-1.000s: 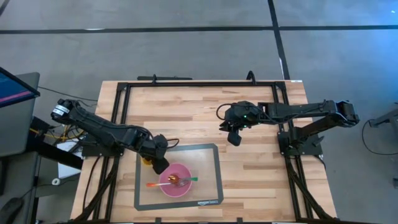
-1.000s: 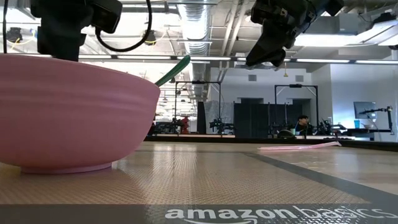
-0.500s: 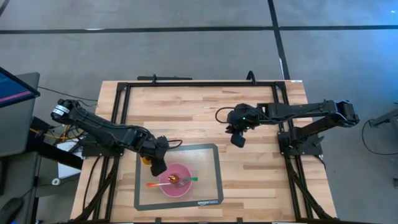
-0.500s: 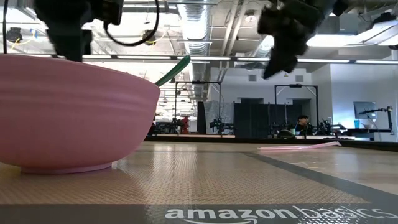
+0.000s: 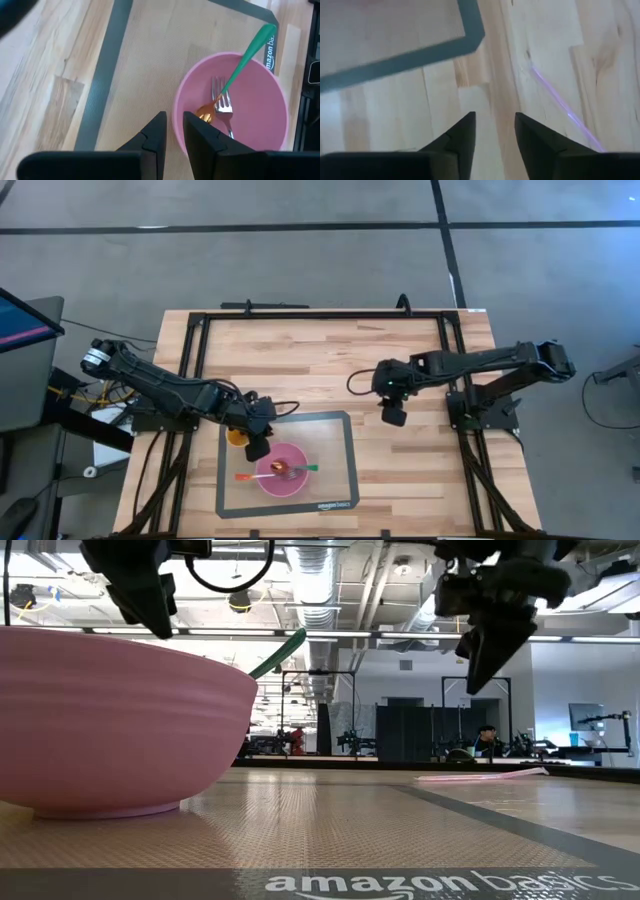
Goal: Pick & Place Utensil
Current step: Put the pink straw into the yellow cup on the transparent mat
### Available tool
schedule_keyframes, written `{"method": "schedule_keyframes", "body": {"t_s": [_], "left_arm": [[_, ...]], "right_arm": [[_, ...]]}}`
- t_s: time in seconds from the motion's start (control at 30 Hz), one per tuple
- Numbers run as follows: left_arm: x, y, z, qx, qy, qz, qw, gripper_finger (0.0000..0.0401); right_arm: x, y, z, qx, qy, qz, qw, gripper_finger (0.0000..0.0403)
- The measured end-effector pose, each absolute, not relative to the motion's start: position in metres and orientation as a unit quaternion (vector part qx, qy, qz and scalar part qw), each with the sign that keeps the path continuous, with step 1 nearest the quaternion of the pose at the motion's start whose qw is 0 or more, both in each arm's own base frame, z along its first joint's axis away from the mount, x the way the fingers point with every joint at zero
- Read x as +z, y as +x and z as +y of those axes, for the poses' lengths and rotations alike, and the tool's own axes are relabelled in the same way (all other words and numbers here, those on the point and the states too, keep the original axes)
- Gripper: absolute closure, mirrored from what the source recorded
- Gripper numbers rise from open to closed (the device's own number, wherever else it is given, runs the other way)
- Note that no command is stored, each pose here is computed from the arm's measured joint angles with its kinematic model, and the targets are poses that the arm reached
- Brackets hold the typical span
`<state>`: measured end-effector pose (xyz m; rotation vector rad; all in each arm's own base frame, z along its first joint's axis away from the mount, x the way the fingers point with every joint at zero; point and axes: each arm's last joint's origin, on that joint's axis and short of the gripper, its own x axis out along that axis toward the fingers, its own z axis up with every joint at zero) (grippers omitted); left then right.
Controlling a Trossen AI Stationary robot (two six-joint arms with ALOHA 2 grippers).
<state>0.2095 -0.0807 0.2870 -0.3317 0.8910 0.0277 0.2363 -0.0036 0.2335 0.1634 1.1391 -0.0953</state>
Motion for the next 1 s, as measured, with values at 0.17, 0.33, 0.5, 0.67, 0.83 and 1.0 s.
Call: {"method": "schedule_keyframes", "body": {"t_s": [0.17,0.33,0.5,0.67,0.83,1.0], "left_arm": [[0.287,0.210,-0.081,0.013,-0.161,0.426,0.890,0.0337],[0.288,0.211,-0.081,0.011,-0.163,0.421,0.892,0.0337],[0.289,0.211,-0.081,0.010,-0.164,0.417,0.894,0.0337],[0.289,0.212,-0.081,0.011,-0.166,0.414,0.895,0.0337],[0.289,0.212,-0.081,0.017,-0.164,0.409,0.897,0.0337],[0.290,0.212,-0.081,0.013,-0.152,0.408,0.900,0.0337]], "right_arm": [[0.209,0.245,-0.012,-0.092,0.050,0.594,0.798,0.0228],[0.178,0.248,-0.036,-0.180,0.014,0.665,0.725,0.0194],[0.152,0.248,-0.061,-0.209,0.035,0.712,0.669,0.0187],[0.134,0.244,-0.083,-0.228,0.037,0.747,0.623,0.0195],[0.130,0.240,-0.096,-0.229,0.041,0.760,0.607,0.0208],[0.133,0.237,-0.103,-0.202,0.019,0.762,0.615,0.0215]]}}
